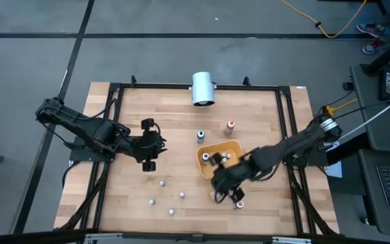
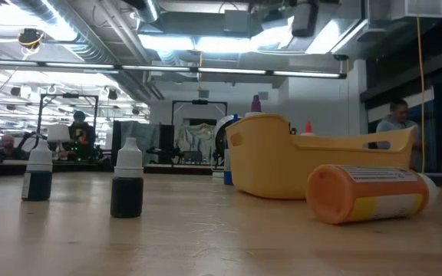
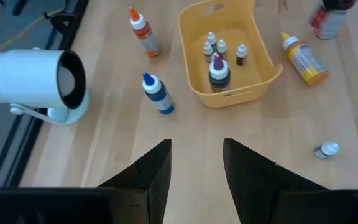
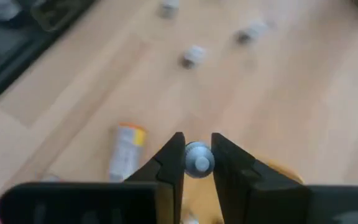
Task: Pick & Place food coloring
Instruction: Put the small pink food coloring bottle into the yellow bin
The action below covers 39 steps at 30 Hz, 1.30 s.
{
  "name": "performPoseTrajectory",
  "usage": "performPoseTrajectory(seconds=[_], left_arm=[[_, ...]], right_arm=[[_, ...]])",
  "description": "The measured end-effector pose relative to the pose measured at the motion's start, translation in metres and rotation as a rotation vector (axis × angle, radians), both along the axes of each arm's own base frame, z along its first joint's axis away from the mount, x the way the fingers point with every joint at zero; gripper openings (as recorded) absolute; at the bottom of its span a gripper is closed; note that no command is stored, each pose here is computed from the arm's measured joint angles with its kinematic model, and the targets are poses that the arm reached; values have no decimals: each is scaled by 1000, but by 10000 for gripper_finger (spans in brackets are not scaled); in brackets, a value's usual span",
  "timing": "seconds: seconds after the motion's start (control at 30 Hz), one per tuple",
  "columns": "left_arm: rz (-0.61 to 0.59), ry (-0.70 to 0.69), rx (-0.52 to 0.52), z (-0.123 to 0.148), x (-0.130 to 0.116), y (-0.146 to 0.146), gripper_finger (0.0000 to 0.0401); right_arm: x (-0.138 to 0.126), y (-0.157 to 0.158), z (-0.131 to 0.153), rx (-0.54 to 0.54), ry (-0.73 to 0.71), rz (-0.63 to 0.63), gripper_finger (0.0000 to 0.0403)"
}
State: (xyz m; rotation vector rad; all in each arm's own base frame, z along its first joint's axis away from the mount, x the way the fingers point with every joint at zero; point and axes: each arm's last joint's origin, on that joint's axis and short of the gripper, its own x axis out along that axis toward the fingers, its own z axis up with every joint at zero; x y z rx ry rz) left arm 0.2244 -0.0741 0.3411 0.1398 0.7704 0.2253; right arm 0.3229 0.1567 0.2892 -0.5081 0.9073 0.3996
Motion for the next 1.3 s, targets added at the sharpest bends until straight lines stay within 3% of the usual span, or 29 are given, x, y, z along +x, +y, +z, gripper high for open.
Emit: performPoseTrajectory(seconds=[0.17, 0.33, 0.53, 0.83, 1.07, 1.3], left_arm=[[21, -11, 32, 1, 0, 1, 141], [29, -20, 31, 1, 1, 1, 141], [50, -47, 3, 2, 2, 1, 141], [80, -113, 18, 6, 6, 1, 141], [126, -159, 23, 9, 7, 2, 141], [173, -170, 9, 9, 9, 8, 141]], right_arm=[[-27, -30, 25, 12, 74, -152, 62], [-45, -49, 29, -6, 131, -205, 69], [-59, -68, -7, -44, 177, -208, 66], [-72, -92, -67, 32, 245, -193, 75], [-69, -99, -88, 132, 187, -156, 63], [-74, -105, -110, 162, 170, -161, 74]])
